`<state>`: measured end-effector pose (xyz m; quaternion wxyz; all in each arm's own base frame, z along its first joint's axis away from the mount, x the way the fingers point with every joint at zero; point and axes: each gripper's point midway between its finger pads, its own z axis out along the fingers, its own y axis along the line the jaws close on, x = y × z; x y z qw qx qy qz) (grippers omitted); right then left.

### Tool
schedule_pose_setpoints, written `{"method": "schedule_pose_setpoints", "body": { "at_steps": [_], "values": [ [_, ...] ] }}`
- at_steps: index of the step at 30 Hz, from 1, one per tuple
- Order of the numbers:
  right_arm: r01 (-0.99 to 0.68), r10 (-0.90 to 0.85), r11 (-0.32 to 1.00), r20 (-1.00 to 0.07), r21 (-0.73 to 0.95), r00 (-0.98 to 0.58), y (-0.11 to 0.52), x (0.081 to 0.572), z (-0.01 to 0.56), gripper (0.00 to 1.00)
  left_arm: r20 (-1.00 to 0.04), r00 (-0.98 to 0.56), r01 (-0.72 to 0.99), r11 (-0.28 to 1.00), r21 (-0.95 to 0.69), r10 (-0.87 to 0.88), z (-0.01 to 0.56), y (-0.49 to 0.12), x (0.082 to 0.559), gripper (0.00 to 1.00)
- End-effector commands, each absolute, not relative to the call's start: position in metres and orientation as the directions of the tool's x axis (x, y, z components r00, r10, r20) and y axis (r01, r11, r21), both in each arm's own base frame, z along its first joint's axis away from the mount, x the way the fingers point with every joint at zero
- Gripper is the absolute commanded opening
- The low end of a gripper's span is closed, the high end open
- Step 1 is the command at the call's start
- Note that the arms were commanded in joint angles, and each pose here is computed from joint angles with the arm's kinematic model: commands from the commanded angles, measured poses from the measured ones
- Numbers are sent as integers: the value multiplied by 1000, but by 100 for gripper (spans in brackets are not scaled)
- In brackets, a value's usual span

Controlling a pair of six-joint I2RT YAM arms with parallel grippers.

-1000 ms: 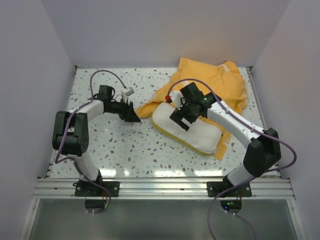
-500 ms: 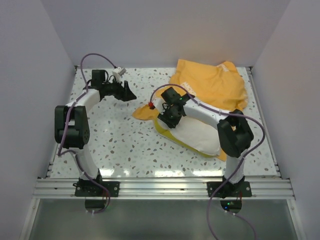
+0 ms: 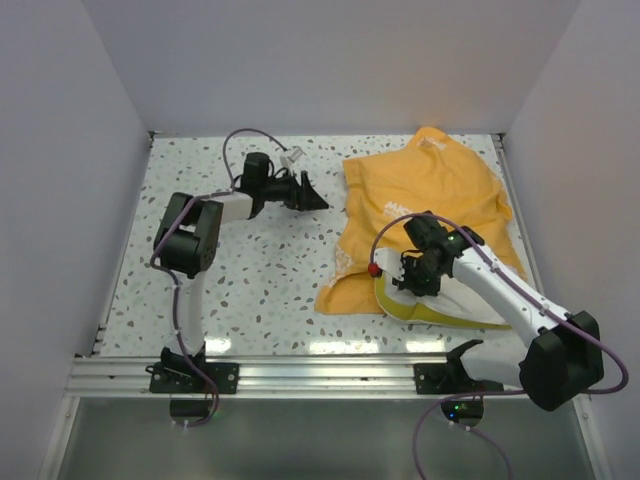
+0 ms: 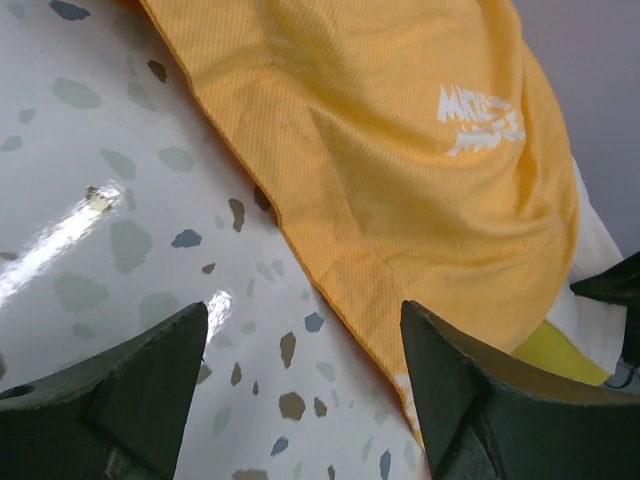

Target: Put the pillow into the pillowcase

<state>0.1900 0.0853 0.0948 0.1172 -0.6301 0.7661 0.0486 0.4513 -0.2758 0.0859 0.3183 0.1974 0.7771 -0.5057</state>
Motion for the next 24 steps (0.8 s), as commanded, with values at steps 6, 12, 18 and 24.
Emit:
{"method": "schedule_pose_setpoints", "body": {
  "at_steps": [6,12,18,24],
  "values": [
    [-972,-948,207,-269,-111,-171,85,191,99,0,-641,-754,558,375,-740,-144,67,-333,463,85],
    [-959,-927,242,-327,-145,-184,89,192,105,0,-581,-805,523,323,-789,-117,43,-375,444,84],
    [-934,-898,305,-383,-185,-218,97,207,104,0,-416,-907,393,223,-892,-69,25,-389,403,58],
    [-905,-851,370,-467,-210,-240,111,226,108,0,-380,-924,382,159,-911,40,58,-367,340,6]
  ]
}}
